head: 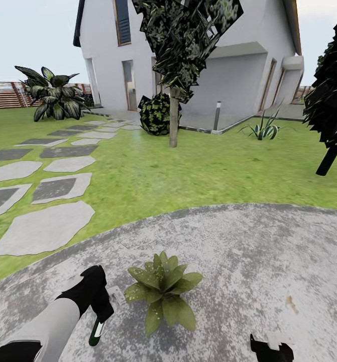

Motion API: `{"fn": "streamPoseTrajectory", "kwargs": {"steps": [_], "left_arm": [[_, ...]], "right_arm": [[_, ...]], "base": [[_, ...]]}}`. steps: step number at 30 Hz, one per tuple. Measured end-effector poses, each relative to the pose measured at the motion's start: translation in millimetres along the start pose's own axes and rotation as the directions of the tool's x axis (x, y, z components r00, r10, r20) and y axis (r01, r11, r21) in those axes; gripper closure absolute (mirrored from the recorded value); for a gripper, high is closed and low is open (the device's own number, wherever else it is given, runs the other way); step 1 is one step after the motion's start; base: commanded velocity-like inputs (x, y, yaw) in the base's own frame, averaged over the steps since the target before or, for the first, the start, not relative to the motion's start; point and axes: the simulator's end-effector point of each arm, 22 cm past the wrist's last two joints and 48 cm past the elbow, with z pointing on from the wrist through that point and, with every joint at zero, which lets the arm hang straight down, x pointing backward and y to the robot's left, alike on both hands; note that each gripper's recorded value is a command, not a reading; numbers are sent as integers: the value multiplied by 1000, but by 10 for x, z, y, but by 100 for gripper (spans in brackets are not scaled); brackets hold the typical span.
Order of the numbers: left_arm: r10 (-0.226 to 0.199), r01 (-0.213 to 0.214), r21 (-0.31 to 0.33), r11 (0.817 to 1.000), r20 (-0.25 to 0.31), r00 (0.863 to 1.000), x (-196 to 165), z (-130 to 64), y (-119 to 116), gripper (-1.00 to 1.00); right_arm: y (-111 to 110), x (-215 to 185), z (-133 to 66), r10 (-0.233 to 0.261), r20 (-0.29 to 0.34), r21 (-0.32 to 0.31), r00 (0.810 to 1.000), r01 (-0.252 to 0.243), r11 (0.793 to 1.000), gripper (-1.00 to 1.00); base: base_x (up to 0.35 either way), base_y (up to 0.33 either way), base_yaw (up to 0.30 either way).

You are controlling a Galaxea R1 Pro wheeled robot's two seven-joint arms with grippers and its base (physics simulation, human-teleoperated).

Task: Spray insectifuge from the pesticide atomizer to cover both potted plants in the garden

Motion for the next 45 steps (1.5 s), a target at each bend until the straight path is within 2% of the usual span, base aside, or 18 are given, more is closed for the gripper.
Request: {"fn": "streamPoseTrajectory", "kwargs": {"steps": [9,16,31,45], "left_arm": [[-1,1,-1,1000,2,1000,-3,-4,4,100],[-1,1,0,1000,2,1000,-3,-4,3,100],[3,-3,4,1000,5,1000,-36,2,-33,100],[7,-6,13,1000,-2,1000,-32,0,-57,100]], "right_arm": [[2,-1,0,0,0,0,1000,0,1000,-100],[3,-3,0,0,1,0,1000,0,1000,-100],[11,0,-1,1,0,-1,1000,-1,1000,-100],[13,2,-2,1,0,-1,1000,-1,1000,-100]], "base": [[14,-13,238],[121,-207,259],[-17,-261,13],[0,-16,221]]}}
